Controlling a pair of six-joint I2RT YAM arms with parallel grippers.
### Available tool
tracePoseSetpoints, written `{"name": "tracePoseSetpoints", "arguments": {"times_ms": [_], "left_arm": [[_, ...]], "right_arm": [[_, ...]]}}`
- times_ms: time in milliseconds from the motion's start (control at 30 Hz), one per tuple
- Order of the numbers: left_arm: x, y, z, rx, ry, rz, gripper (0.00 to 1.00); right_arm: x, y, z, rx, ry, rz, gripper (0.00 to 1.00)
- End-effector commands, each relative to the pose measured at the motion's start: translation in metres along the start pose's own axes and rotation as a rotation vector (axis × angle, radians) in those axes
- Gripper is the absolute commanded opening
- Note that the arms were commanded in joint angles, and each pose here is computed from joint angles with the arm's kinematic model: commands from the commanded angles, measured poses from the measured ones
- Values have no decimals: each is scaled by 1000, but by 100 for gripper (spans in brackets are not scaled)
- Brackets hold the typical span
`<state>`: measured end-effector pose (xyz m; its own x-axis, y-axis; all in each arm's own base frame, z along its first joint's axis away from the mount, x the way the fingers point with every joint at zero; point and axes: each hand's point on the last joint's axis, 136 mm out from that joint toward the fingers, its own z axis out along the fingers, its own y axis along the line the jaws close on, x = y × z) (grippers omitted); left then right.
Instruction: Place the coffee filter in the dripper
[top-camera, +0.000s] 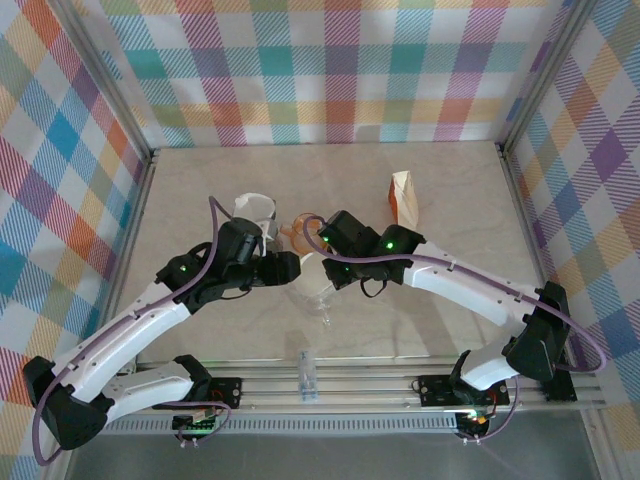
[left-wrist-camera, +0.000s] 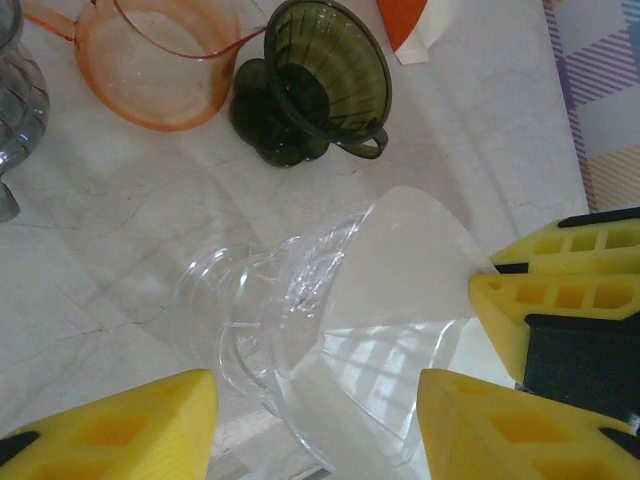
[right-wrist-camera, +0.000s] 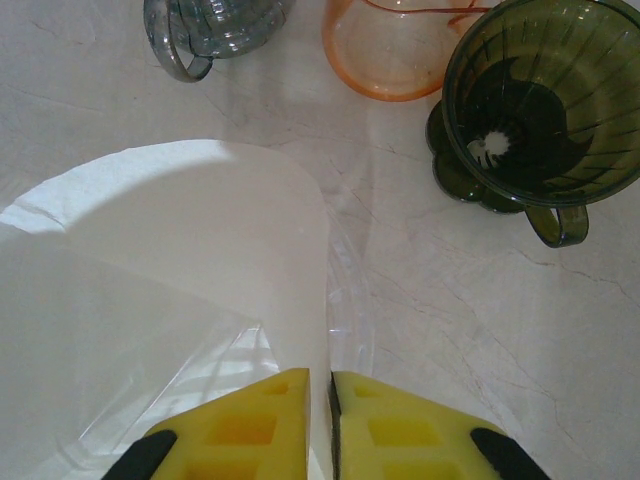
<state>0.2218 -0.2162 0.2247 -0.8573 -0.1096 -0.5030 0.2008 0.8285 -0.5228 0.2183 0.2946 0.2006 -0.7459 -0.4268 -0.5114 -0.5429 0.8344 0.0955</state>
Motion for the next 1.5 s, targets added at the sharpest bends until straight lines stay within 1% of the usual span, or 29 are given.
{"name": "tracePoseSetpoints", "arguments": {"times_ms": [0, 133, 200, 267, 400, 467, 600, 800, 967, 1100, 1133, 1167, 1200, 1233, 1300, 1367, 1467], "left_arm": [[4, -4, 5, 18, 42, 24, 54], [14, -2, 10, 20, 87, 37, 41], [18, 0, 13, 14, 106, 40, 35], [20, 1, 15, 13, 117, 41, 33], [22, 3, 17, 7, 123, 42, 32], [22, 4, 18, 7, 124, 40, 32], [24, 5, 22, 5, 133, 38, 31], [26, 7, 26, 1, 135, 31, 29], [28, 8, 29, 3, 143, 24, 29], [29, 8, 30, 3, 146, 23, 29], [29, 9, 30, 2, 147, 22, 29], [30, 9, 30, 1, 147, 22, 29], [30, 9, 30, 3, 146, 22, 29], [30, 9, 31, 2, 149, 21, 29], [30, 9, 31, 2, 148, 21, 29], [30, 9, 32, 3, 148, 18, 29], [30, 9, 32, 5, 146, 17, 29]], "right_arm": [[-1, 3, -1, -11, 0, 0, 17], [0, 3, 1, -11, 3, 3, 19], [-1, 3, 0, -10, 0, 3, 22], [-3, 3, -3, -7, -7, 5, 28], [-11, 0, -14, 2, -42, 10, 41], [-13, -4, -17, 23, -55, 9, 42], [-14, -6, -14, 42, -38, -11, 28], [-11, -5, -4, 47, -12, -21, 15], [-5, -3, 6, 46, 23, -30, 8], [-6, -3, 5, 45, 17, -25, 9], [-7, -3, 3, 45, 9, -24, 10], [-10, -3, -1, 39, -5, -22, 14], [-13, -2, -6, 35, -23, -20, 20], [-15, -3, -10, 34, -36, -19, 28], [-18, -6, -18, 44, -59, -11, 48], [-17, -9, -22, 54, -70, 6, 63], [-12, -11, -18, 63, -55, 18, 72]]}}
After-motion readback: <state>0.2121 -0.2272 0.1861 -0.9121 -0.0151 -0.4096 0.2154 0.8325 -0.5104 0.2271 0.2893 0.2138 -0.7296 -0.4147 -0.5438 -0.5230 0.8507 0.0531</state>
